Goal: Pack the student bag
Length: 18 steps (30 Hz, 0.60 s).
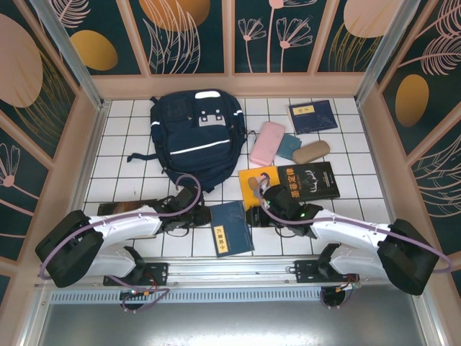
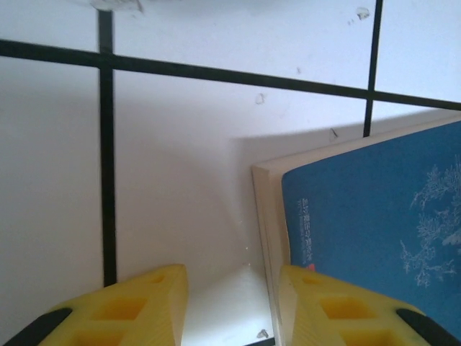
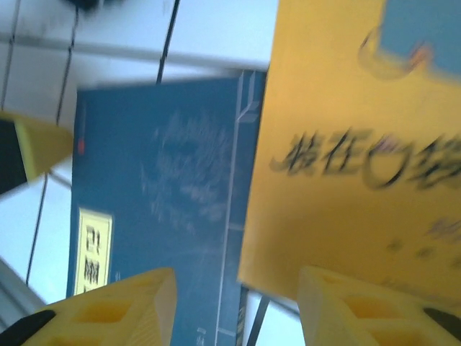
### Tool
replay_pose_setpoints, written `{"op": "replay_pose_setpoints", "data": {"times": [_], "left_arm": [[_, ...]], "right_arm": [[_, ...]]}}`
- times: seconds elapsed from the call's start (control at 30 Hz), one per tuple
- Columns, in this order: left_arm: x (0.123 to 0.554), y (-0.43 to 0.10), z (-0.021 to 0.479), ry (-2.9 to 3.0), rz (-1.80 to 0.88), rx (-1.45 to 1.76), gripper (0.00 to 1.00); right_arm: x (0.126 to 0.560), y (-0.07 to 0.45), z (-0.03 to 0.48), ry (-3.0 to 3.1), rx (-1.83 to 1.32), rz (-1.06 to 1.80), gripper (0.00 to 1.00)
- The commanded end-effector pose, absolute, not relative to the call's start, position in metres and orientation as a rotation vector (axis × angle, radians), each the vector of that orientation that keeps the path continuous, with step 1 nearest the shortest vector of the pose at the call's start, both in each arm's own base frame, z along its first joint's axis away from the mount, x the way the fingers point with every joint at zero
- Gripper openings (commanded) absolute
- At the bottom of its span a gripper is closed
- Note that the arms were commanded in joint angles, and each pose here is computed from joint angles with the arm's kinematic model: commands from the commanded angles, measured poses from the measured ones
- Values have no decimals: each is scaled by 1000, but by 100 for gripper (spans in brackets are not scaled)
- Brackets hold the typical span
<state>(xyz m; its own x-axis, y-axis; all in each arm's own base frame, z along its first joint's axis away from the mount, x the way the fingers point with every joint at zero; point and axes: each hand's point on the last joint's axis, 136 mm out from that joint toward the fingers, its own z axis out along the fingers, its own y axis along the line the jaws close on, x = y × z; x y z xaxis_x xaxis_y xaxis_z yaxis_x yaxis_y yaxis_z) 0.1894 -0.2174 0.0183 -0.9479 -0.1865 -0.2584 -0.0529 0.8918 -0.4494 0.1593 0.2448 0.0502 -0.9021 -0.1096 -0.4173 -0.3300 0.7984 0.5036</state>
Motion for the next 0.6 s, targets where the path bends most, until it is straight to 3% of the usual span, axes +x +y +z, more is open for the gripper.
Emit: {"op": "replay_pose_setpoints", "data": {"times": [0.0,0.17,0.37,0.57], "left_arm": [[179,-232,14,2801,-756,-181,39],[185,-230,7,2792,-716,-219,33],[206,-226,9,2752,-579,-242,22],[228,-223,17,2704,-448,-192,21]], "right_arm": [[133,248,34,2707,-361,871,47],[127,254,17,2764,-370,881,44],[136,292,32,2703,-431,1056,38],[150,318,47,2656,-486,1110,38]]}}
